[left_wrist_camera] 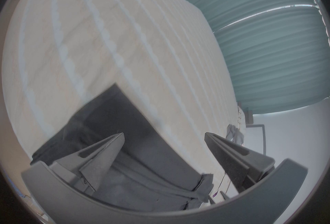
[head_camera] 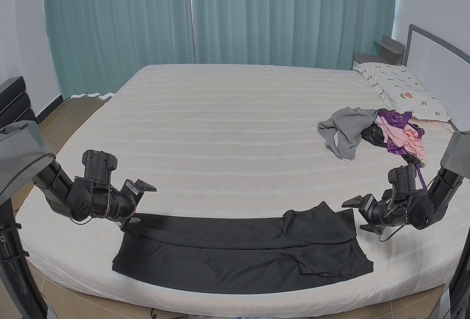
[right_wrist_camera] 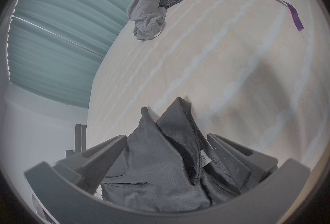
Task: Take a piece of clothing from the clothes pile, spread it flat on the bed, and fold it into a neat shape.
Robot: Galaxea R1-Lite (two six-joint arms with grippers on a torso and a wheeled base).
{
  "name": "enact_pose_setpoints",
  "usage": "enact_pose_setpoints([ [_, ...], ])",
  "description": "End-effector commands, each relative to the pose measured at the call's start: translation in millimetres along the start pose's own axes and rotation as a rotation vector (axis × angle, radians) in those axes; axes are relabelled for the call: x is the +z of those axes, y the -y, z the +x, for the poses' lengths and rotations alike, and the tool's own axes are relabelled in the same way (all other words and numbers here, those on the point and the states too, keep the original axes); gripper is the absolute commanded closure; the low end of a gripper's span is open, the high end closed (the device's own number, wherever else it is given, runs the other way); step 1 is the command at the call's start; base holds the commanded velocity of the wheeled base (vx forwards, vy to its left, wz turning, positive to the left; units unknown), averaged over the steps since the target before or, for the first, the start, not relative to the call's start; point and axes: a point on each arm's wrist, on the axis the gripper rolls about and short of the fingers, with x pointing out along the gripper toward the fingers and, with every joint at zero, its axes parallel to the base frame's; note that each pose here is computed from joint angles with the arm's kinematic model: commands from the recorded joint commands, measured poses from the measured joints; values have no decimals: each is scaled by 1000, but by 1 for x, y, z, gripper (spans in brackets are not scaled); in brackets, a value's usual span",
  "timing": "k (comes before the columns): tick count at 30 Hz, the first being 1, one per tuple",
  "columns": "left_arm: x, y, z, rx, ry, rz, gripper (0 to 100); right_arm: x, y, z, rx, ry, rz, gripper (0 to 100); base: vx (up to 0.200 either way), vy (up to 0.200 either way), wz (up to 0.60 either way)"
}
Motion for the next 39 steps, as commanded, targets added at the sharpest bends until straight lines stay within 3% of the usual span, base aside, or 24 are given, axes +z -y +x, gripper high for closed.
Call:
enact_pose_setpoints([
  [1,-19,-10,-2,46,-49,21,0,-4,1,-4,8,3,-3,0,0,0,0],
  [4,-28,-26,-4,105,-71,73,0,-7,4,-6,14,10,-4,0,0,0,0],
  [6,-27,-37,-1,164,-39,151,0,-9,7,-7,23,20,-9,0,0,0,0],
  [10,-28,-43,8,215,27,181,0,-11,7,-7,33,27,-13,0,0,0,0],
  [16,-21,-37,8,156,86,181,0,-12,6,-7,36,23,-19,0,0,0,0],
  [23,9,-23,-4,68,179,145,0,-10,4,-6,44,33,-21,0,0,0,0],
  [27,22,-27,16,83,186,130,0,-10,4,-5,43,31,-23,0,0,0,0],
  [39,23,-35,42,116,162,184,0,-10,5,-2,40,26,-23,0,0,0,0],
])
